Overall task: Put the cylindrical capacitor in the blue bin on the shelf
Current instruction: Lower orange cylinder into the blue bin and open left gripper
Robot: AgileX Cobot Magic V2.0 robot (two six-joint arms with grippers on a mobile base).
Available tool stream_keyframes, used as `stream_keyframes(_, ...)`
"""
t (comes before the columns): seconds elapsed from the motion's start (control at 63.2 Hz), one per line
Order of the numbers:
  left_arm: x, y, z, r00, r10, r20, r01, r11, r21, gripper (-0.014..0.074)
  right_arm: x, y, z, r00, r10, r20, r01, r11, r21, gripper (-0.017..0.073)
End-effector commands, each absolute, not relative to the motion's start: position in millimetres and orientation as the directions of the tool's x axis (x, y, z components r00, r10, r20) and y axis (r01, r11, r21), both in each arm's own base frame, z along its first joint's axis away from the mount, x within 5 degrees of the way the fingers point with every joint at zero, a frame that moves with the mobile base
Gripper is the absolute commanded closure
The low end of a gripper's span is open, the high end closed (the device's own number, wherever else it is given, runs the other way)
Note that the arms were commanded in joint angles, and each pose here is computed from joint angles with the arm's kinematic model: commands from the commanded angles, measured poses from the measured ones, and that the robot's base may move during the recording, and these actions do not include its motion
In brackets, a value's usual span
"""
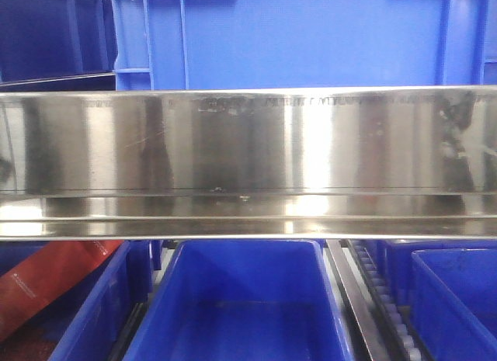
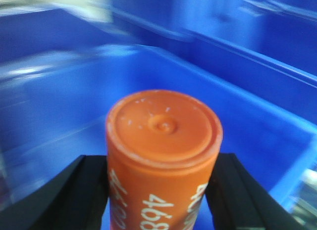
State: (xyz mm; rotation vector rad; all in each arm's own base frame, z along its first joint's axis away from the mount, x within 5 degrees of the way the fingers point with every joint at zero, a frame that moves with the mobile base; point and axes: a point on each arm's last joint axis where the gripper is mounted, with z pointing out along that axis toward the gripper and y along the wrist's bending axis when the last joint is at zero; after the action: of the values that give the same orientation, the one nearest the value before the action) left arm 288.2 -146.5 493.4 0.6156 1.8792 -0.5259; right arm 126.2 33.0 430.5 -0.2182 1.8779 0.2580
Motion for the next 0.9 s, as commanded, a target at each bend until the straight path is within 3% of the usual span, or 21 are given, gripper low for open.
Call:
stream_keyframes(0.0,307,-170,481,-0.342,0.200,-0.918,0.667,0.740,-0.087,0.0705,125,32,437,-0.268,-0.007,-0.963,-0.274,0.959,0.069,0.0713)
stream_keyframes(0.285,365,-198,417,-0.453,0.248,-0.856,0.647,0.753,-0.124,0.0700,125,32,437,-0.268,-0.007,-0.963,-0.274,0.959,0.069,0.0713)
stream_keyframes(0.348,371,-201,406,-0.473,0.262,-0.841,0.644,0.754,-0.127,0.0658,125,32,437,-0.268,-0.007,-0.963,-0.274,0.959,0.069,0.0713)
stream_keyframes(0.459,374,-203,399,-0.496,0.279,-0.822,0.646,0.751,-0.135,0.0448,125,32,437,-0.268,-0.007,-0.963,-0.274,0.959,0.069,0.0713)
stream_keyframes(0.633,371,-201,405,-0.480,0.271,-0.835,0.646,0.753,-0.127,-0.0022,125,32,437,-0.268,-0.007,-0.963,-0.274,0.959,0.069,0.0713)
stream_keyframes(0.775,363,-197,419,-0.452,0.259,-0.853,0.649,0.752,-0.115,0.0074,125,32,437,-0.268,-0.007,-0.963,-0.274,0.959,0.069,0.0713)
stream_keyframes(0.886,350,-190,436,-0.417,0.258,-0.872,0.653,0.752,-0.089,0.0098,125,32,437,-0.268,-0.007,-0.963,-0.274,0.959,0.069,0.0713)
